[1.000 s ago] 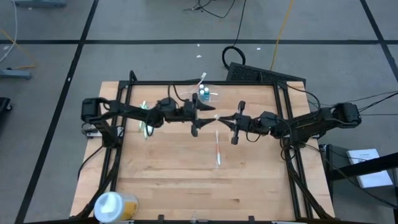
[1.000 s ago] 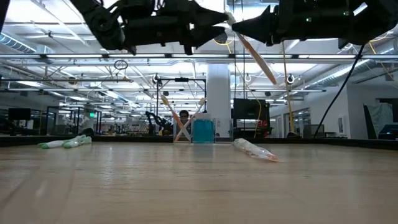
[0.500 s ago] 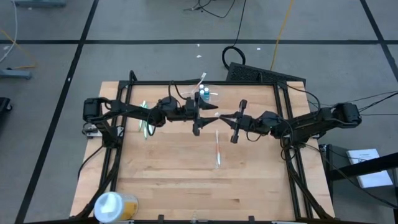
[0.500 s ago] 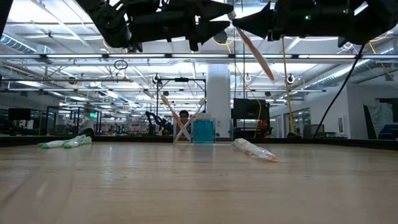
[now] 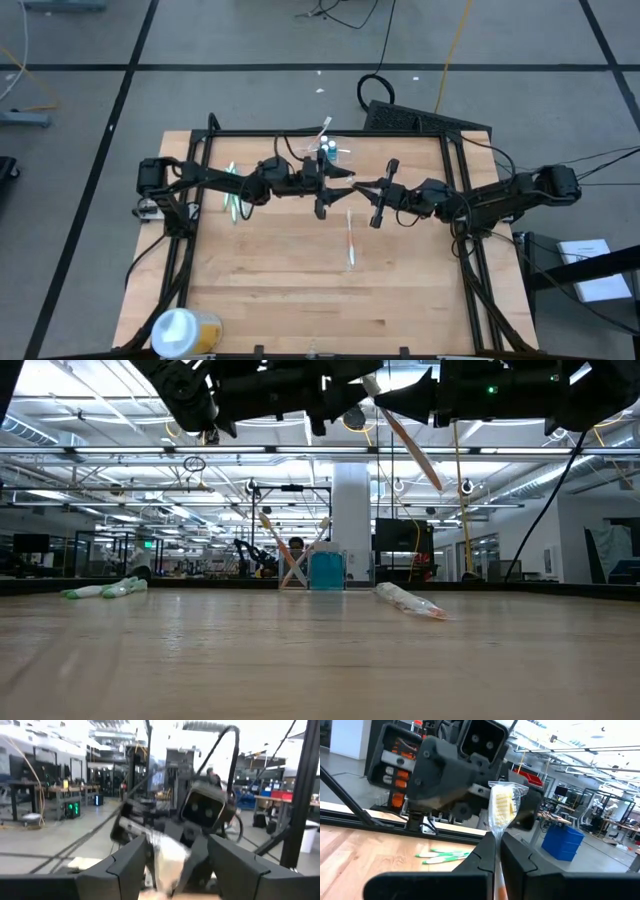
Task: Pick & Place toothbrushing station
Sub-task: Put the orange toothbrush into the transparent organizer
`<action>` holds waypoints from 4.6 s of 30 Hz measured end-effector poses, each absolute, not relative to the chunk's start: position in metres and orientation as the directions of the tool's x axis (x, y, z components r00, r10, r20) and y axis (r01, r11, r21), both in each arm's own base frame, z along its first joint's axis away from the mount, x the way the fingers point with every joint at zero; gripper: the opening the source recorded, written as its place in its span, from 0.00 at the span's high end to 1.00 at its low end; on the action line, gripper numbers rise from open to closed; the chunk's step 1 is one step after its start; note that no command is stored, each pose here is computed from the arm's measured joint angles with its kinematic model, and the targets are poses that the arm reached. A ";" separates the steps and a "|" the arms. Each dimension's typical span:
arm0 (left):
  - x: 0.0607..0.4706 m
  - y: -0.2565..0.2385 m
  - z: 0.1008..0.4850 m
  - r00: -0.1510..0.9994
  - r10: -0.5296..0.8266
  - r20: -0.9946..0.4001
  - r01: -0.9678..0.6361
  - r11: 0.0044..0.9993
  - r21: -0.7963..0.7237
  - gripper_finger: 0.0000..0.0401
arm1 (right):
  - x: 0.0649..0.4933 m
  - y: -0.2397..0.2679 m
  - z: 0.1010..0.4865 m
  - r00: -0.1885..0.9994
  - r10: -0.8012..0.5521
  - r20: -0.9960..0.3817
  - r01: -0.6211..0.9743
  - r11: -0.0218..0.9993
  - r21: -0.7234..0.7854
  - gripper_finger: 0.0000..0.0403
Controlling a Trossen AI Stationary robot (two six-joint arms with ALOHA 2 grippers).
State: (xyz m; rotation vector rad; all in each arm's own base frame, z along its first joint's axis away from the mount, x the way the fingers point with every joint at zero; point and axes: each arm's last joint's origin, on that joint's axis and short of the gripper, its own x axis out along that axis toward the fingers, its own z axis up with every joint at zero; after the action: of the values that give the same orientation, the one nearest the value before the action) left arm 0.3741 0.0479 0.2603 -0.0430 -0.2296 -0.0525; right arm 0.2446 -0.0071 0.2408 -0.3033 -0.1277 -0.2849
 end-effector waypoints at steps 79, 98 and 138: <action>0.308 0.224 0.224 0.779 0.566 -0.269 -0.619 0.764 -0.182 0.93 | 0.211 -0.011 0.249 0.914 -0.405 -0.029 0.399 0.908 -0.129 0.45; 0.308 0.227 0.209 0.659 0.671 -0.339 -0.747 0.635 -0.196 0.56 | 0.211 -0.011 0.248 0.913 -0.405 -0.044 0.396 0.908 -0.135 0.46; 0.312 0.127 0.307 0.907 0.416 -0.067 -0.421 0.900 -0.108 0.40 | 0.328 -0.006 0.175 0.546 -0.211 -0.811 0.484 0.869 0.100 0.44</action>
State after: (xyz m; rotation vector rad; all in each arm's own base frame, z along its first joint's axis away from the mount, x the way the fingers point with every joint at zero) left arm 0.3119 0.1274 0.3075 -0.1208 0.0430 0.4334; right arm 0.3283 -0.0057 0.1749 0.3313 0.9053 -0.4210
